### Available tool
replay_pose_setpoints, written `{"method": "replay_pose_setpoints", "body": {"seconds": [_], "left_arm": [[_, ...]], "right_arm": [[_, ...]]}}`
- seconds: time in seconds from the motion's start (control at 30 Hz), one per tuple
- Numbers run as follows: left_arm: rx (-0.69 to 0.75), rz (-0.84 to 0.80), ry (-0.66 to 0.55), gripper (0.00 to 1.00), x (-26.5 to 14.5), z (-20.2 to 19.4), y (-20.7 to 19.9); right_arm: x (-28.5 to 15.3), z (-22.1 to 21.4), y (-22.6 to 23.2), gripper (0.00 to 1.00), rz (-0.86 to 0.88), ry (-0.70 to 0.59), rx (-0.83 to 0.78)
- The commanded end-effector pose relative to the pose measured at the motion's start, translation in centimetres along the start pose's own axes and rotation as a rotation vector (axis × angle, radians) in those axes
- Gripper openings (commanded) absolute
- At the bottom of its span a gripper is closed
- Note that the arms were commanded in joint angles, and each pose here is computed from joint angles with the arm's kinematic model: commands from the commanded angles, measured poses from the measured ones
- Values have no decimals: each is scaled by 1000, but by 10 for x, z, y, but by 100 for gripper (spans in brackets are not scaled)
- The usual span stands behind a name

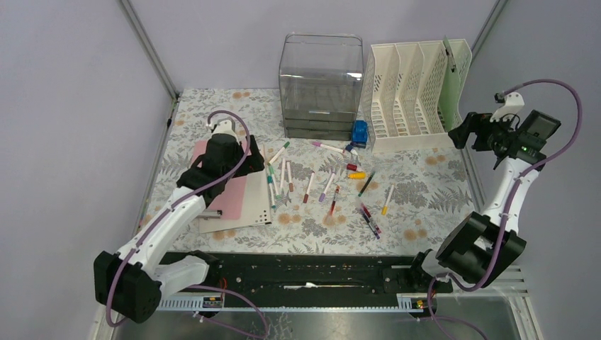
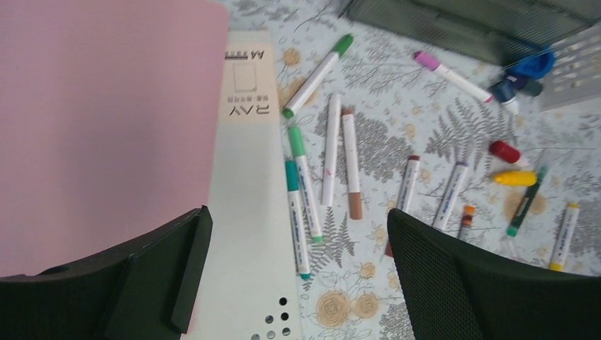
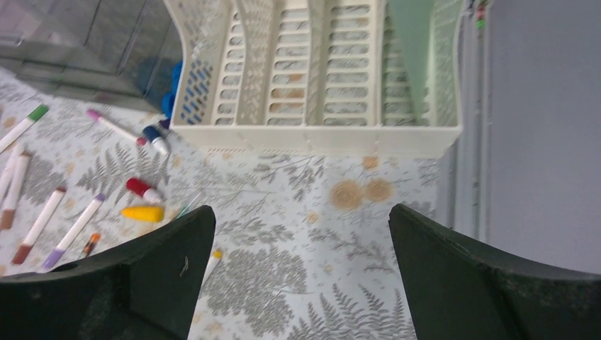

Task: Organize the desk
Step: Place the folder in the storage box, then pick up the folder from the center of the board.

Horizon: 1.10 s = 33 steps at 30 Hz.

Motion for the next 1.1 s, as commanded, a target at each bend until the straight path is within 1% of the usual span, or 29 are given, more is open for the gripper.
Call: {"method": "replay_pose_setpoints", "body": {"seconds": [0.0, 0.13, 0.27, 0.33, 0.4, 0.57, 0.67, 0.83, 0.87, 0.9, 1.0, 1.07], "left_arm": [[-54, 4, 29, 99, 6, 6, -2], [-218, 56, 63, 99, 12, -11, 15], [-360, 116, 57, 99, 10, -25, 36], [-420, 164, 25, 96, 6, -27, 47], [-480, 209, -27, 88, 0, -28, 58], [-596, 307, -163, 85, -14, -25, 93], [-636, 404, -185, 83, -16, -21, 110], [-733, 594, -192, 74, -15, -17, 132], [-758, 629, -205, 69, -16, -17, 136], [-777, 653, -218, 66, -16, -17, 140], [-821, 692, -277, 56, -16, -15, 148], [-836, 696, -290, 51, -12, -14, 153]], "right_arm": [[-9, -2, 30, 100, 124, -27, 29], [-12, -14, 52, 100, 202, -18, 93], [-11, -23, 70, 100, 256, -3, 99], [-7, -23, 83, 100, 298, 13, 78], [2, -22, 105, 100, 372, 36, 57], [27, -14, 167, 100, 594, 68, 1], [39, -15, 194, 100, 693, 82, -12], [51, -25, 218, 100, 796, 123, 13], [53, -26, 219, 100, 803, 127, 18], [54, -27, 220, 100, 808, 128, 21], [55, -30, 221, 100, 814, 130, 26], [56, -33, 222, 100, 821, 135, 32]]}}
Point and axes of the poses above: each gripper's point midway between its finger pads, its own x axis out along the fingers, its own y axis along the line the jaws close on, z = x × y, the point moved 5 cm from there along -x, back along the fingers, and after that the axes turned 15 degrees about -x, right-handed, at the moved point
